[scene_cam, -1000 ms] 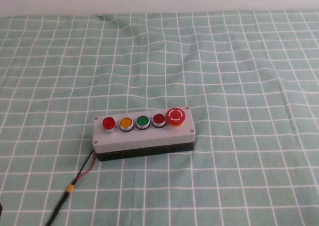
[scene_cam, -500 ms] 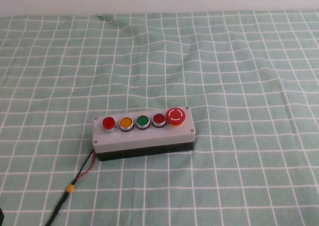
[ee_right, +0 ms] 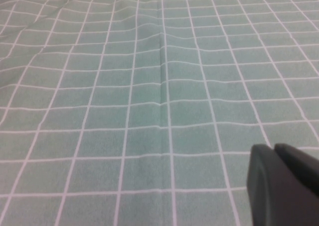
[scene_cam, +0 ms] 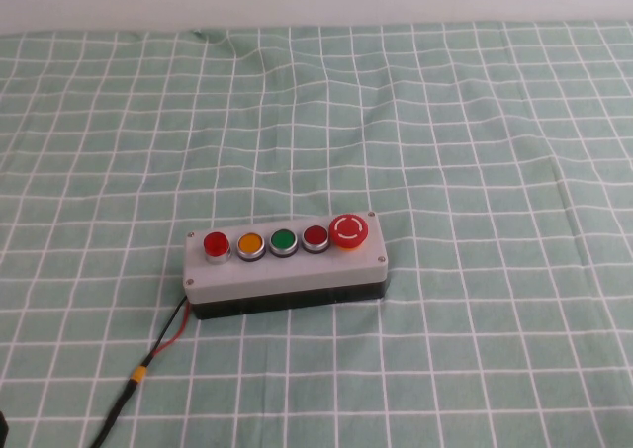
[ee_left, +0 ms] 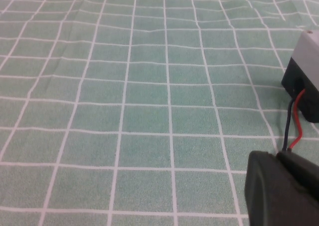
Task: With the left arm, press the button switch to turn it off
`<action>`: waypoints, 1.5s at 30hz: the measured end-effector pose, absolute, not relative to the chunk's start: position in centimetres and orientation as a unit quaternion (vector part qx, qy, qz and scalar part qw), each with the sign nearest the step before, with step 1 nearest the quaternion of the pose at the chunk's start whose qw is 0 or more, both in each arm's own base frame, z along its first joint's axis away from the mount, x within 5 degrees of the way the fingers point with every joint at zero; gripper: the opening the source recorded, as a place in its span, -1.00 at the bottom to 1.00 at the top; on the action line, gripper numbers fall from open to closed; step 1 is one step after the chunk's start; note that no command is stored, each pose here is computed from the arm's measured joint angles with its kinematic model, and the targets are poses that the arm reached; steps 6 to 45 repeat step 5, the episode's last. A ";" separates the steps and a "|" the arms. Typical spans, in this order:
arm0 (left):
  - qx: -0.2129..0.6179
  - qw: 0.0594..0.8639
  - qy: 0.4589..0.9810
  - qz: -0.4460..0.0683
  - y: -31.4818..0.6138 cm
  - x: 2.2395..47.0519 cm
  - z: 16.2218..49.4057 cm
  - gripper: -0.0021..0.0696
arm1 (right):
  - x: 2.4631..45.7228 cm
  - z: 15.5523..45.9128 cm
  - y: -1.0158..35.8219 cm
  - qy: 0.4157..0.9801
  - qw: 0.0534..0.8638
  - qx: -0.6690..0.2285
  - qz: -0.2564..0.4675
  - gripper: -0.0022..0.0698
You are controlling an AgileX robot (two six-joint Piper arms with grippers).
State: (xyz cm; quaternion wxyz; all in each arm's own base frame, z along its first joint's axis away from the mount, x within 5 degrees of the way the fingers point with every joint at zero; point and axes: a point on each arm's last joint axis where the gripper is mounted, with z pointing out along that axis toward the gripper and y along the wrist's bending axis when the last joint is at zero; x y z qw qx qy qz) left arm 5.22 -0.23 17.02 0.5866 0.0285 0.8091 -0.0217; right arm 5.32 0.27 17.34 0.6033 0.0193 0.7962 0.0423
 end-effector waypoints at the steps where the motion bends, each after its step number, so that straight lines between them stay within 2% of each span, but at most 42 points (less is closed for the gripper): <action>1: 0.029 0.587 0.809 -0.022 -0.2 5.2 17.0 -0.95 | 5.3 17.3 0.3 0.796 0.603 0.019 0.042 -0.99; 45: 0.029 0.587 0.809 -0.022 -0.2 5.2 17.0 -0.95 | 5.3 17.3 0.3 0.796 0.603 0.019 0.042 -0.99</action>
